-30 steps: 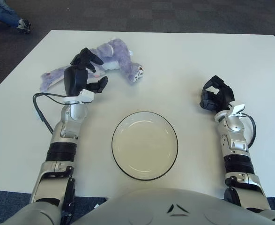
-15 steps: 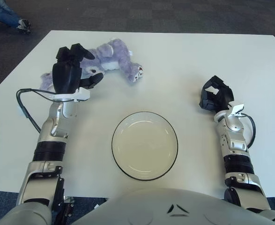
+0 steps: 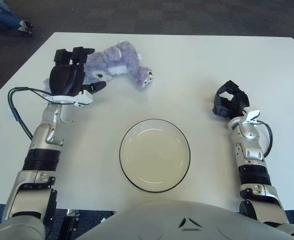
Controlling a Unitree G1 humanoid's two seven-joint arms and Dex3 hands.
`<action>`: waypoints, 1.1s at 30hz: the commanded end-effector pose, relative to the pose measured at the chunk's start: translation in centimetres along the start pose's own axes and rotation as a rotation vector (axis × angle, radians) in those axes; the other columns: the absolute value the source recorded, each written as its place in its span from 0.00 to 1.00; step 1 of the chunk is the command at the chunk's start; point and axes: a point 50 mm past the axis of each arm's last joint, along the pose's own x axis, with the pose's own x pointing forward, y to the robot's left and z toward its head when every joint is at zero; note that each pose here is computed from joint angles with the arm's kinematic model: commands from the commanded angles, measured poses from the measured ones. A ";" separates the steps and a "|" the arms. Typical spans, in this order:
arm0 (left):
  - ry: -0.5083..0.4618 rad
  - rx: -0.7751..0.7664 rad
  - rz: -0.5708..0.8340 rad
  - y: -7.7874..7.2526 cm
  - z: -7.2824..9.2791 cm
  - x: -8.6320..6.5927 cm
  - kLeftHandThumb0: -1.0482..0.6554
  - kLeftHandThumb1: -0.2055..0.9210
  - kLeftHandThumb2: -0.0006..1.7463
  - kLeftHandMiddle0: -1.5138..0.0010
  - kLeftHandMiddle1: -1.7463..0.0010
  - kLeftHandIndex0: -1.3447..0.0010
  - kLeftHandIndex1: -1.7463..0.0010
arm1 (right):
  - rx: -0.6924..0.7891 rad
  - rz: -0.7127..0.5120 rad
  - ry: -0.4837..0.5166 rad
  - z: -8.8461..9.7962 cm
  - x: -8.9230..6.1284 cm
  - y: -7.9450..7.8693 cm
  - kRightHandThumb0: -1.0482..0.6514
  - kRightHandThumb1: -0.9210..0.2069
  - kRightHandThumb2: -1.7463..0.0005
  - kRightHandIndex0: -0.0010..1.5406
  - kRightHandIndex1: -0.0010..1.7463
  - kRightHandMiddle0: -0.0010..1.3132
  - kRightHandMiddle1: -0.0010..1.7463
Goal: Put the doll into the plate.
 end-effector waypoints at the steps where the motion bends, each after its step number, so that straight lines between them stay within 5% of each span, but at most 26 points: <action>1: -0.013 0.043 -0.018 0.5 0.1 0.7 0.13 0.78 0.39 1.00 0.71 1.00 0.69 | -0.010 -0.002 0.031 -0.3 -0.1 0.0 0.34 0.49 0.28 0.78 1.00 0.44 1.00; 13: 0.000 0.092 -0.110 0.1 -0.4 1.6 0.09 0.83 0.32 1.00 0.97 1.00 0.84 | -0.012 0.004 0.048 -0.3 -0.1 0.0 0.35 0.47 0.30 0.78 1.00 0.42 1.00; 24: -0.002 0.103 -0.213 -1.1 -1.2 3.2 0.10 0.78 0.31 1.00 1.00 1.00 0.98 | -0.020 0.004 0.066 -0.2 -0.1 0.1 0.35 0.46 0.31 0.77 1.00 0.42 1.00; 33: -0.024 0.115 -0.262 -1.7 -1.4 4.5 0.11 0.74 0.31 1.00 1.00 1.00 1.00 | -0.023 0.008 0.075 -0.3 -0.1 0.2 0.35 0.46 0.31 0.76 1.00 0.41 1.00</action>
